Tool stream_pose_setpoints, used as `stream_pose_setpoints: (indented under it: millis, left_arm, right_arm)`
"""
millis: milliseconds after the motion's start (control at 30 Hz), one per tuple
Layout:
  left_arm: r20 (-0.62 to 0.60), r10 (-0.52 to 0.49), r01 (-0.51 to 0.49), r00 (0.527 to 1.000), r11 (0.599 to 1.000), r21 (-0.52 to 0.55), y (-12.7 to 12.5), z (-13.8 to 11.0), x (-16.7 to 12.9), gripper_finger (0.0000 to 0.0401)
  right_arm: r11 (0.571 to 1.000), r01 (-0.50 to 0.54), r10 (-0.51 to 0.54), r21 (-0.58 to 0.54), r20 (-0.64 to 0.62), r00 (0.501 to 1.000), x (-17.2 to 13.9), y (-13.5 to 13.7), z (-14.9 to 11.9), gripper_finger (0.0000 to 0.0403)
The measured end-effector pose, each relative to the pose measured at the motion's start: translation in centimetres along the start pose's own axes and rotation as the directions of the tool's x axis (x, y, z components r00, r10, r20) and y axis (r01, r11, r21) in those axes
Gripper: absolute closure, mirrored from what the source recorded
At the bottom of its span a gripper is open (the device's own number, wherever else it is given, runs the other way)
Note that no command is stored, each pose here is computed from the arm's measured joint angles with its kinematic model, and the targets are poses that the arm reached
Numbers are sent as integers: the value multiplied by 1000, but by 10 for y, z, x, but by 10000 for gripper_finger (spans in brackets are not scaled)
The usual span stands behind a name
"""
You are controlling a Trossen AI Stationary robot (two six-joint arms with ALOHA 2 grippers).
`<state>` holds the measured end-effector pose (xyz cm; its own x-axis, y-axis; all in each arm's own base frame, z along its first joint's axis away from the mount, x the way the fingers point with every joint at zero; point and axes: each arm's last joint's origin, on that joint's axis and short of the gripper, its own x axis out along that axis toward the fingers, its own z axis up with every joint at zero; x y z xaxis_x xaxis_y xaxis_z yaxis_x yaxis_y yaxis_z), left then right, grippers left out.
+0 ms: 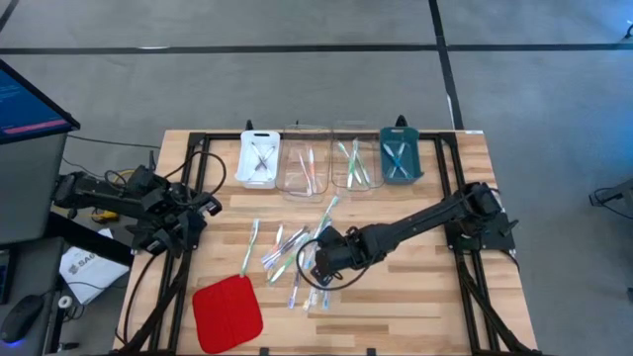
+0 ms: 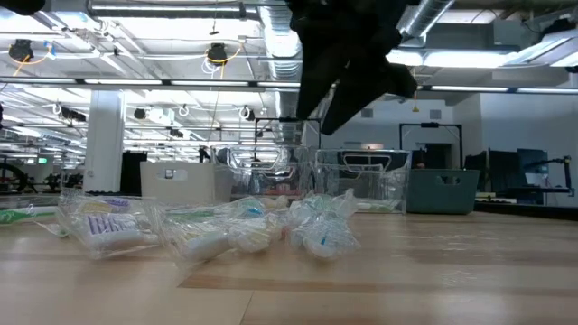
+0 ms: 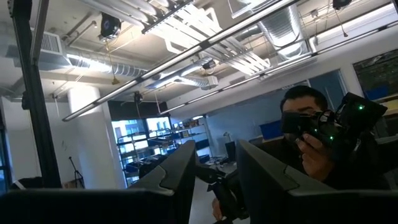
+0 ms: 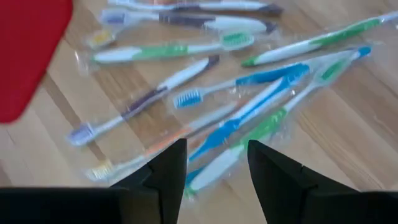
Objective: Pick & Place Toothbrushes
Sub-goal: Put the green toothbrush into the right transparent bin
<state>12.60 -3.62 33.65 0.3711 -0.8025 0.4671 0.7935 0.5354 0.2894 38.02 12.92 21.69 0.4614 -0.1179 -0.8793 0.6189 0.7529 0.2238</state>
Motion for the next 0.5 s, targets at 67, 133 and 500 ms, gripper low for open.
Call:
stream_pose_setpoints:
  millis: [67,133,500]
  left_arm:
    - [0,0,0,1000,1000,0,0,0,0,293]
    - [0,0,0,1000,1000,0,0,0,0,293]
    - [0,0,0,1000,1000,0,0,0,0,293]
  right_arm:
    - [1000,-11,11,13,9,1000,1,0,3,243]
    - [1000,-30,30,7,21,999,1,2,5,246]
    - [997,-69,70,-40,45,997,-1,8,4,271]
